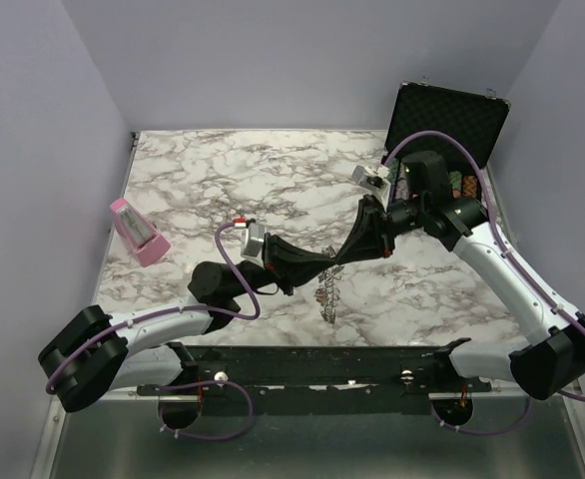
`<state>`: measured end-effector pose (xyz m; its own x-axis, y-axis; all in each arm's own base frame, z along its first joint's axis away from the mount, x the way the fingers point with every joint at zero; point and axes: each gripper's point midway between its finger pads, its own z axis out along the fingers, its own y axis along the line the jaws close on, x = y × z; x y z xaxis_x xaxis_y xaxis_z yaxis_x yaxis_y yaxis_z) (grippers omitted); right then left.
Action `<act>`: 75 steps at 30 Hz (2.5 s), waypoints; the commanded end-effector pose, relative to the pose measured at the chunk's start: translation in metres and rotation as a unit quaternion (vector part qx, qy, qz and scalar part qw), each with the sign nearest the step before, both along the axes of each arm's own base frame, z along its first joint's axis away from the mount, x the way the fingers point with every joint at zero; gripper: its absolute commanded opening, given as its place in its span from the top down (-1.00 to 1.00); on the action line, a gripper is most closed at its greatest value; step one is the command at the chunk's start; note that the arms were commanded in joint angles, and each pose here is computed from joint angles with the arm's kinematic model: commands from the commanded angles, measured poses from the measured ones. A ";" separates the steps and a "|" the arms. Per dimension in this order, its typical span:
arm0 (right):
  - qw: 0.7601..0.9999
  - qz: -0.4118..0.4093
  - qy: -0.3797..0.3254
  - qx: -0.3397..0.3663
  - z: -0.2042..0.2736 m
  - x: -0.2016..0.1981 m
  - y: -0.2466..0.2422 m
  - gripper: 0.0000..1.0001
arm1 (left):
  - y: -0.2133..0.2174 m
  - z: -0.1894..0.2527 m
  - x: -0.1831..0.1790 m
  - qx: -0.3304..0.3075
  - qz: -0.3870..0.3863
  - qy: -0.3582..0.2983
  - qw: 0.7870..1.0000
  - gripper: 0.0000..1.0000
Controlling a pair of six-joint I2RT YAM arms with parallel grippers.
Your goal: Put the keys on the keyring
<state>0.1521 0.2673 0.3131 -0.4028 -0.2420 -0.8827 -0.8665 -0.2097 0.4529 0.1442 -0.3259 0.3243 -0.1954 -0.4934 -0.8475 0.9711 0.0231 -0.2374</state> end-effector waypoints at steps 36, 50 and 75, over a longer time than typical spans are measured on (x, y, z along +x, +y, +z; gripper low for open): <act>0.960 -0.004 -0.187 -0.208 -0.031 0.038 -0.032 0.99 | -0.016 -0.014 0.031 0.234 0.080 -0.035 0.968 -0.06; 0.965 0.001 -0.177 -0.195 -0.030 0.033 -0.029 0.99 | -0.034 -0.022 0.037 0.244 0.064 -0.033 0.967 0.47; 0.969 0.005 -0.170 -0.180 -0.026 0.025 -0.028 0.99 | -0.039 -0.029 0.035 0.271 0.041 -0.015 0.962 0.70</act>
<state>0.1905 0.2356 0.2741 -0.1060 -0.6030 -0.7907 -0.9818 -0.0624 0.1793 0.1834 -0.3610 0.2825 -0.1571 0.0228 -0.9873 0.9587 0.2435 -0.1469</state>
